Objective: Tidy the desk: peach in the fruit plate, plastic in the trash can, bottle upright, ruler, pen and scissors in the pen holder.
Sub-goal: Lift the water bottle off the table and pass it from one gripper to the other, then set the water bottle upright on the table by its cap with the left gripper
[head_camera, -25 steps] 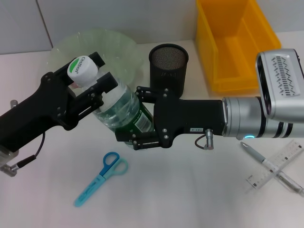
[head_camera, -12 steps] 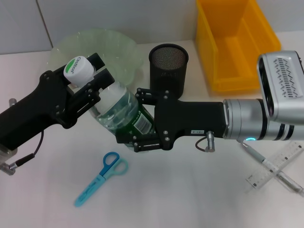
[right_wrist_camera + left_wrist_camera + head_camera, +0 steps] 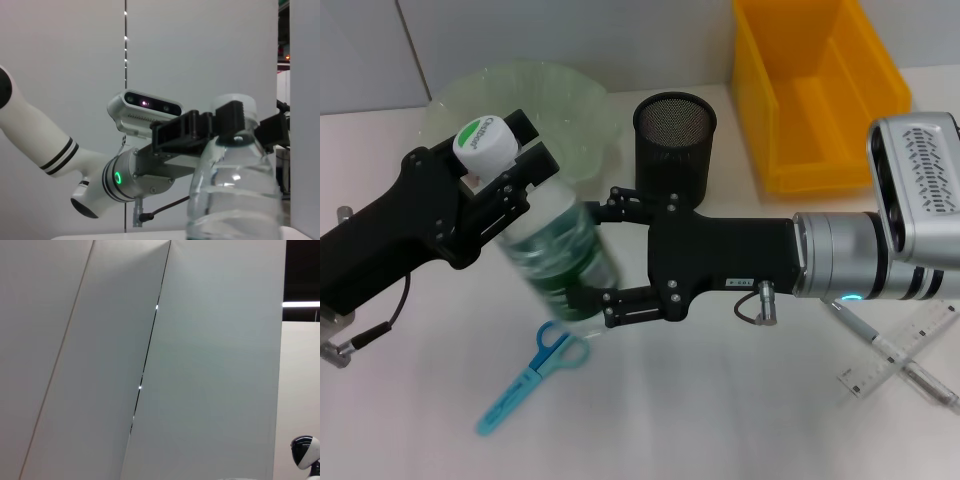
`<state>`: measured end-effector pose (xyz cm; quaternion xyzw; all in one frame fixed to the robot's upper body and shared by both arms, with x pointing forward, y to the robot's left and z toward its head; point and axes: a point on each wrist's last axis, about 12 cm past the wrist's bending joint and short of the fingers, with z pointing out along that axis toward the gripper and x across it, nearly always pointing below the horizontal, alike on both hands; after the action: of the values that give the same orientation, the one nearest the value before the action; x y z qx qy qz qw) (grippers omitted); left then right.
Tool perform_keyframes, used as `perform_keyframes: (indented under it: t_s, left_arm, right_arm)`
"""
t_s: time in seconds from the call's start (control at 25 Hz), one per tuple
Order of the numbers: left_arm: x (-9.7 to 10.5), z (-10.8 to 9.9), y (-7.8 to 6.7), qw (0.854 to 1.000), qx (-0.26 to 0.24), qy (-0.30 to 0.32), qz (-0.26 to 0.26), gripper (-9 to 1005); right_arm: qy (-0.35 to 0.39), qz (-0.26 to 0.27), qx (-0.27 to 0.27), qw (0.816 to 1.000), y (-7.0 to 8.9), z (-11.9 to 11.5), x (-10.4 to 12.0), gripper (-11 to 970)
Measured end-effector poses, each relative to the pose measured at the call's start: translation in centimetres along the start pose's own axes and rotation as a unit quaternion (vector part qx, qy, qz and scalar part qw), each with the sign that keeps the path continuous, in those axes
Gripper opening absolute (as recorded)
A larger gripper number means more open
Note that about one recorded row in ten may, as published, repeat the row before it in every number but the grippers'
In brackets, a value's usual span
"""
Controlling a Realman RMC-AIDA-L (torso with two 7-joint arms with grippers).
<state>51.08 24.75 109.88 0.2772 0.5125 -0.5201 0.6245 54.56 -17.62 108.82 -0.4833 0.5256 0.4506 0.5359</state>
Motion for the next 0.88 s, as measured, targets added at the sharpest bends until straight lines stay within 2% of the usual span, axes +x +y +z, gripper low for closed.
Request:
perform_keyframes:
  t_s: [0.44,0.88]
  left_arm:
    - [0.0,-0.2,-0.1,1.0,-0.001,0.001,0.0,450]
    - [0.0,-0.4,0.1,1.0,-0.008,0.009,0.01,460]
  right_arm:
    - [0.003,0.0,0.003,1.0,0.1,-0.5,0.1,817]
    - [-0.005,-0.005,0.035,0.999,0.5,-3.4,0.2,817]
